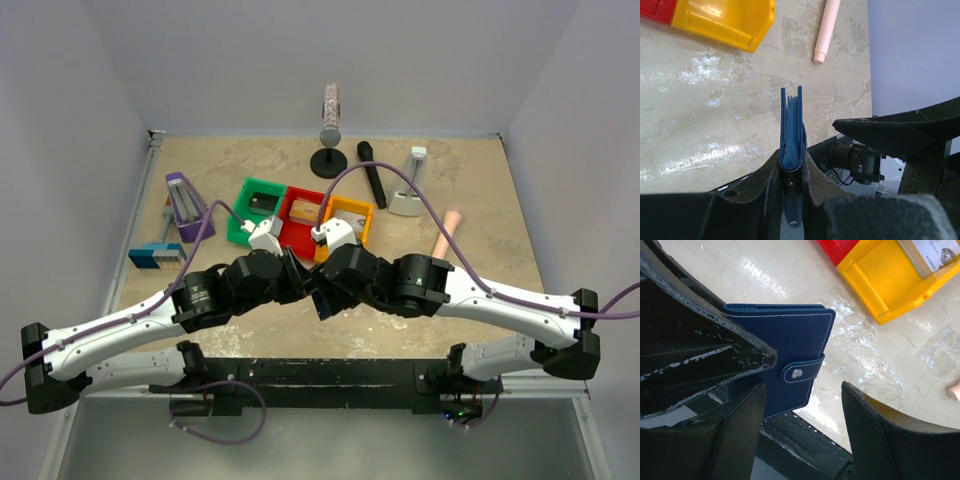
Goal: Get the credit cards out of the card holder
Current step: Open the card holder.
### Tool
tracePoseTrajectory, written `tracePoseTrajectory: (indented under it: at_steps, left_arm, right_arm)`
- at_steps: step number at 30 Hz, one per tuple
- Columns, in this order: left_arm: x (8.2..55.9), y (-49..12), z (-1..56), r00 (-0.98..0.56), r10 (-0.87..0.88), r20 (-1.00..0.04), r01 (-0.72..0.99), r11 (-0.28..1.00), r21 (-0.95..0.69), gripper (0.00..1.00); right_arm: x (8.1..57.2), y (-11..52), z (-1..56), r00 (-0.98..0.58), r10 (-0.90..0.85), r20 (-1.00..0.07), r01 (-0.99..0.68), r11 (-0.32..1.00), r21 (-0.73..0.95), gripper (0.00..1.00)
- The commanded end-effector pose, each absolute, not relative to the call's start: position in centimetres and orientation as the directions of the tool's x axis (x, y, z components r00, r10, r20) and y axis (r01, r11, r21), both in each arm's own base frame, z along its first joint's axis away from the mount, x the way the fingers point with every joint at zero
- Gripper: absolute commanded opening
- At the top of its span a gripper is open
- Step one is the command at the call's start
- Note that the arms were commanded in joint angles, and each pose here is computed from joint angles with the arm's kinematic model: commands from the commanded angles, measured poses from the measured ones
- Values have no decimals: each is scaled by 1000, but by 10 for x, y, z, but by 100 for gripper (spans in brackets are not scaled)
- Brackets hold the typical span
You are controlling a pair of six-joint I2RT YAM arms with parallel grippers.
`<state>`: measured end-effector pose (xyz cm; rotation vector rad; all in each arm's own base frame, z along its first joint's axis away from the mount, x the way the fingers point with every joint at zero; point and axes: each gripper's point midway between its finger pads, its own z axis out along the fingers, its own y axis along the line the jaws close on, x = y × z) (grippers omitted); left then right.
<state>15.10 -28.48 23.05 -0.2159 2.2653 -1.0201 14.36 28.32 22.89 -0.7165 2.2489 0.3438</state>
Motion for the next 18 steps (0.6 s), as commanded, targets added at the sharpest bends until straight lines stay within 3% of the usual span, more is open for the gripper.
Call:
tracePoseTrajectory:
  at_steps: [1,18]
  left_arm:
    - [149,-298,267,-784,-441,-437,127,576,-808,0]
    - [143,-308,280,-801,-443,-402,145,508,-849,0]
  right_arm:
    - [152,283,242,-568,-359,-740,-543,840,9,66]
    - [162,280,232,-564,-411,-716,-510,855,-89,55]
